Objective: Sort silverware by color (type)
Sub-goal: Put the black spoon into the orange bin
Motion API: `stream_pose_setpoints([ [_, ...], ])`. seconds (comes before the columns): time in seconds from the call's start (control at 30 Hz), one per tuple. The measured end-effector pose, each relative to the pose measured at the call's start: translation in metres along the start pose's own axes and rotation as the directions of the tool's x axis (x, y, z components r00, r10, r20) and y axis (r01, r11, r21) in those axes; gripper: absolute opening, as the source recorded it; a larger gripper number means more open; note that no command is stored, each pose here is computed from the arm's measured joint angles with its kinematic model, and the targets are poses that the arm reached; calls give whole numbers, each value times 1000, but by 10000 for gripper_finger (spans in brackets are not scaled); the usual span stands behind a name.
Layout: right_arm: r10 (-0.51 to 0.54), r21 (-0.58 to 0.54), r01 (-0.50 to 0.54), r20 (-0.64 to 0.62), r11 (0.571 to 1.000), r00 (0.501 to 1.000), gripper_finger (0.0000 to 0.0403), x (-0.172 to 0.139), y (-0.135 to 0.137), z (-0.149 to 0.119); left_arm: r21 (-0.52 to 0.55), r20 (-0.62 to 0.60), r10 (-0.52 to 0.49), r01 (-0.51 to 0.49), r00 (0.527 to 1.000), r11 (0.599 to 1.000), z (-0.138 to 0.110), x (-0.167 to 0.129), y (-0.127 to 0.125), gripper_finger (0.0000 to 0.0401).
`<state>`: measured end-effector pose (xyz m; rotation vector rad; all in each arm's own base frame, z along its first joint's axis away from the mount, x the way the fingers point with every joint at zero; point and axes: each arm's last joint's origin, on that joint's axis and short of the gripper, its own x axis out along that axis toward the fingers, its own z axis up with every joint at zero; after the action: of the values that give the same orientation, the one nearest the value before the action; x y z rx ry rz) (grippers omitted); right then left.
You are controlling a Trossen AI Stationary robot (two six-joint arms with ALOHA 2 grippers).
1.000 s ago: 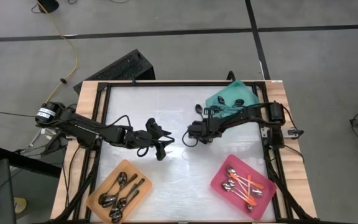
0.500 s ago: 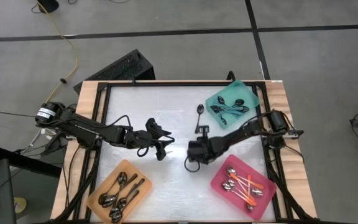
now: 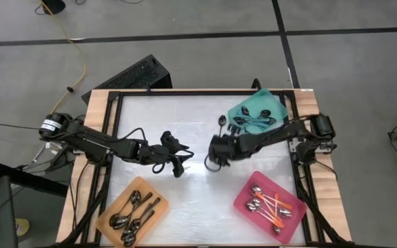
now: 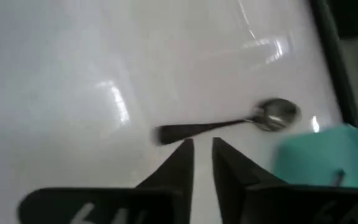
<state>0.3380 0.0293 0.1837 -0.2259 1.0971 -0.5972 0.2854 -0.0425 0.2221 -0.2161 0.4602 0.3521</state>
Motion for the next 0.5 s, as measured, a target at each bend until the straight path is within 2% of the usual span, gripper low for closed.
stream_pose_setpoints([
  [0.13,-27,181,30,-20,983,999,115,5,-30,6,2,-18,7,-7,1000,1000,-2,0,1,164],
  [0.3,44,371,-15,-69,928,997,189,25,-50,9,2,-27,9,-9,1000,1000,-3,-1,0,164],
  [0.4,36,410,11,-107,912,994,215,41,-47,7,2,-28,10,-10,1000,1000,-3,-1,0,164],
  [0.5,30,424,24,-121,905,992,222,55,-43,7,2,-28,10,-9,1000,1000,-3,-1,0,164],
])
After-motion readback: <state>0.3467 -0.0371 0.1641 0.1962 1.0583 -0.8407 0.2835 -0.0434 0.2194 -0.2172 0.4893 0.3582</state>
